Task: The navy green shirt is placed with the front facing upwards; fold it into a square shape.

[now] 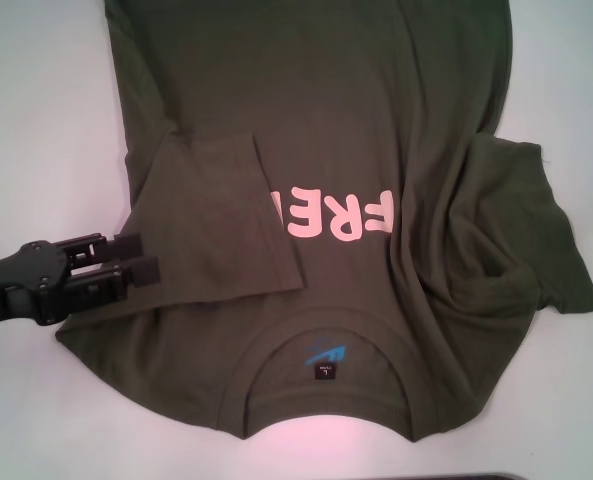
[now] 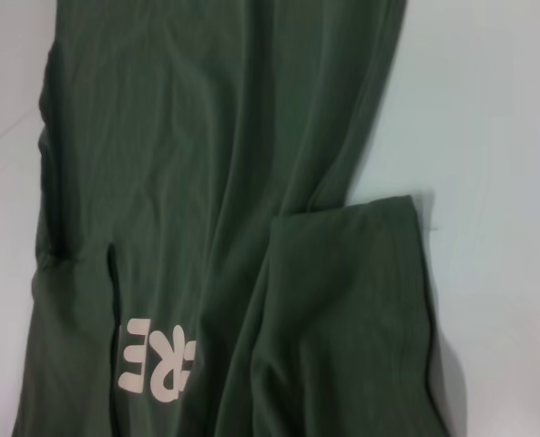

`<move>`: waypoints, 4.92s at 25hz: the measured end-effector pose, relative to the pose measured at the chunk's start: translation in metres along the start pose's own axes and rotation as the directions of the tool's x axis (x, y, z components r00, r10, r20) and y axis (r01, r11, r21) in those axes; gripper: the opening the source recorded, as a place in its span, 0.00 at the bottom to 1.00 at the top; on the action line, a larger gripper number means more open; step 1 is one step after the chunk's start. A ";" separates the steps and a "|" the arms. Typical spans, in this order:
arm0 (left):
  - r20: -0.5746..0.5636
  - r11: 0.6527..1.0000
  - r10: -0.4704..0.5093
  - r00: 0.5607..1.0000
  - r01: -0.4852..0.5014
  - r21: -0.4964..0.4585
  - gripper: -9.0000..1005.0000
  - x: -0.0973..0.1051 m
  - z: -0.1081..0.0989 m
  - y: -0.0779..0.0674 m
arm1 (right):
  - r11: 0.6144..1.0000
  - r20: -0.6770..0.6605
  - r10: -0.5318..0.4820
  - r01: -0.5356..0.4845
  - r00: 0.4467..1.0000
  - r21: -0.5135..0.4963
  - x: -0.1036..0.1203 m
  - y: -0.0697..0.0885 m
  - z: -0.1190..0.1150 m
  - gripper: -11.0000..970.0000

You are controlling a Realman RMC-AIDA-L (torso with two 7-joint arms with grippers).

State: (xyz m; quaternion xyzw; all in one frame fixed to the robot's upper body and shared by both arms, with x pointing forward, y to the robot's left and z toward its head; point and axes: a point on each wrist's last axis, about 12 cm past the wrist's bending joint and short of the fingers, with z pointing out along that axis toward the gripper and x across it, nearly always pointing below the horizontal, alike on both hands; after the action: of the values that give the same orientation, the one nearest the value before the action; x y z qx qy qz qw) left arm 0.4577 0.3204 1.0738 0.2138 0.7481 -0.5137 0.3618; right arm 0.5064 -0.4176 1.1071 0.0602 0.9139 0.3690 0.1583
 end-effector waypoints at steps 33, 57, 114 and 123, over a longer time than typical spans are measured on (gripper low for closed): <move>-0.001 1.000 0.003 1.000 -0.003 -0.006 0.63 0.001 0.004 0.001 | 0.998 0.023 0.051 -0.052 0.998 0.036 -0.013 0.006 0.051 0.88; 0.003 1.000 -0.005 1.000 0.005 0.000 0.63 0.002 0.005 0.001 | 0.998 0.016 0.059 -0.059 0.998 0.036 -0.014 0.011 0.063 0.83; 0.010 1.000 -0.001 1.000 0.001 0.013 0.63 -0.002 0.006 0.000 | 1.000 -0.071 0.020 -0.019 0.997 0.003 -0.015 0.025 0.074 0.35; 0.012 1.000 -0.001 1.000 0.001 0.013 0.63 -0.002 0.006 0.000 | 1.000 -0.079 0.017 -0.017 0.997 0.000 -0.013 0.023 0.072 0.05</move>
State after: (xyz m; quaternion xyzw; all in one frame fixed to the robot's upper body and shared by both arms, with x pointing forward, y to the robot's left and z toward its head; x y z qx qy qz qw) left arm 0.4609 0.3150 1.0739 0.2123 0.7427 -0.5199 0.3647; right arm 0.5421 -0.3564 1.0778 0.0534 0.9187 0.3728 0.1188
